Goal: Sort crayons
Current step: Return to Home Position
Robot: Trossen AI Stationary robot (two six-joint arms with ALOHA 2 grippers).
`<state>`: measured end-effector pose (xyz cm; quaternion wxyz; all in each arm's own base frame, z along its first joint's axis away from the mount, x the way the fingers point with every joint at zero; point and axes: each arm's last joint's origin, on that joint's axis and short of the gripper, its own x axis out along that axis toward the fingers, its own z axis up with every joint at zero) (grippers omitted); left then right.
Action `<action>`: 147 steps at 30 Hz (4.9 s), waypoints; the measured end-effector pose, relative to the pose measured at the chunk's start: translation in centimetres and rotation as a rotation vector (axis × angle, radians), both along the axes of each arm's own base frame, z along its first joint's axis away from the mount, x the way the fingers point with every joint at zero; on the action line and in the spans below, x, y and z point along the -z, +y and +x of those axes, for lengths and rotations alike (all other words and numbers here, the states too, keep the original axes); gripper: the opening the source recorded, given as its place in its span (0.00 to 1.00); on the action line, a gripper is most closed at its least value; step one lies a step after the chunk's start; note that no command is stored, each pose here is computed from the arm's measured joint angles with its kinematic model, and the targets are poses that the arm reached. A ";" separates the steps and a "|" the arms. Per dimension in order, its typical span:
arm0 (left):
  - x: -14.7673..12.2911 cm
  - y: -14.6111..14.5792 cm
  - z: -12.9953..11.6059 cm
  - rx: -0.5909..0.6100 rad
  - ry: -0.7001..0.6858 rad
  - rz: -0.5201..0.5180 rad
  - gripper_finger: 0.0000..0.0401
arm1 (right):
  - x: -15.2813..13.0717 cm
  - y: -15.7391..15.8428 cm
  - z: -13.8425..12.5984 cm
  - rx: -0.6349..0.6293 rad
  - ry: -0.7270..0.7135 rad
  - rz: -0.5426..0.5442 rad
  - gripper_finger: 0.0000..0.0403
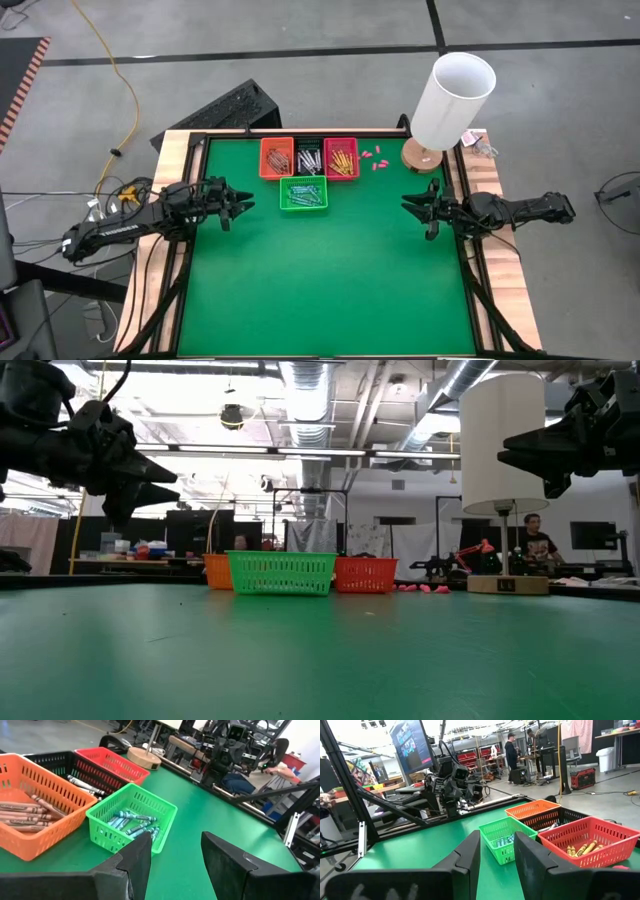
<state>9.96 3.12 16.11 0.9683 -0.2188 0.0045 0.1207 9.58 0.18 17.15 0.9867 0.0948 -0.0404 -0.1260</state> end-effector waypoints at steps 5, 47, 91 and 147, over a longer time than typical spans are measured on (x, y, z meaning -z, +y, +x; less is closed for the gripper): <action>0.0 0.1 0.0 -0.021 0.000 0.002 0.40 | 0.0 0.0 0.0 0.000 0.000 0.000 0.30; 0.1 0.2 -0.1 -0.061 0.004 -0.030 0.40 | 0.0 0.0 0.0 0.000 0.000 0.000 0.30; 0.1 0.2 -0.1 -0.061 0.004 -0.031 0.40 | 0.0 0.0 0.0 0.000 0.000 0.000 0.30; 0.1 0.2 -0.1 -0.061 0.004 -0.032 0.40 | 0.0 0.0 0.0 0.000 0.000 0.000 0.30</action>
